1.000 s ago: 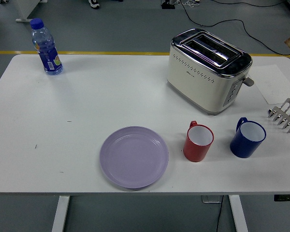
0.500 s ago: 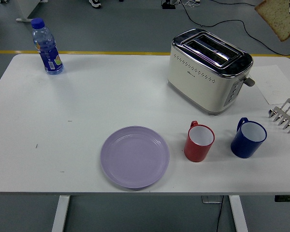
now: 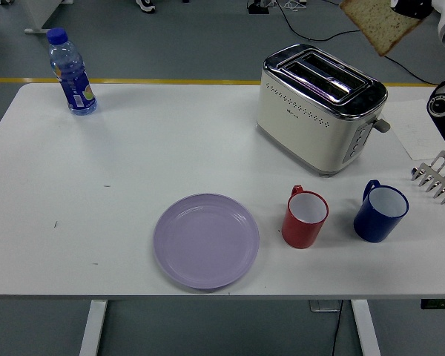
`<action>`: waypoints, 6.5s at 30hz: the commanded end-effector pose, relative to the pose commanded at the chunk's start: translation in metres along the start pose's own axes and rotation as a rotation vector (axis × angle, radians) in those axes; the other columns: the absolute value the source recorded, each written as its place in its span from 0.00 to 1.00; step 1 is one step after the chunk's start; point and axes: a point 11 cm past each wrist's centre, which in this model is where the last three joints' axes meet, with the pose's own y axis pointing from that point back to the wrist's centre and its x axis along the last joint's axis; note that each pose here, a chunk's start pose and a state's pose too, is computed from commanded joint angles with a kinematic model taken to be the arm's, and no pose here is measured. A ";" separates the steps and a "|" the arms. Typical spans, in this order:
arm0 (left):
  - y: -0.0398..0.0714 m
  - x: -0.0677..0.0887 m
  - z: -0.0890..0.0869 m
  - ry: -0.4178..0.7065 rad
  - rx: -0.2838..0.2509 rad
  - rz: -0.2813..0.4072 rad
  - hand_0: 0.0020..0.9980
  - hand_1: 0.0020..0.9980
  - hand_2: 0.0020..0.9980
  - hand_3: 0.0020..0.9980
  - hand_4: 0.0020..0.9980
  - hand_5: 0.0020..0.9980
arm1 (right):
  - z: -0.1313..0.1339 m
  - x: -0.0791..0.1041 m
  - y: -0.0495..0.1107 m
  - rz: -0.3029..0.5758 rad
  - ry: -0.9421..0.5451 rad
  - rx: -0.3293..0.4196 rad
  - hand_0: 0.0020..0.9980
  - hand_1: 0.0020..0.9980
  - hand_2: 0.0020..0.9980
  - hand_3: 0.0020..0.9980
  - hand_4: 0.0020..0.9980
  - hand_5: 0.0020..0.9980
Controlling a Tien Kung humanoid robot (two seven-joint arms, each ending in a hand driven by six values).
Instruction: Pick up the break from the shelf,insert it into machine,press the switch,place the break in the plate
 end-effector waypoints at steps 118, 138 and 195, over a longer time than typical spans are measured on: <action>0.000 0.000 -0.003 -0.023 0.008 0.006 0.69 0.72 0.73 0.57 0.33 0.91 | 0.077 -0.012 0.061 0.069 -0.028 -0.022 0.31 0.16 0.27 0.80 0.33 0.00; -0.001 -0.002 -0.009 -0.032 0.020 0.004 0.69 0.72 0.73 0.57 0.32 0.91 | 0.139 -0.073 0.121 -0.204 0.036 -0.163 0.24 0.00 0.13 0.78 0.44 0.00; 0.000 -0.003 -0.007 -0.048 0.019 -0.001 0.69 0.72 0.73 0.57 0.32 0.92 | 0.159 -0.125 0.127 -0.285 0.082 -0.239 0.22 0.00 0.13 0.73 0.43 0.00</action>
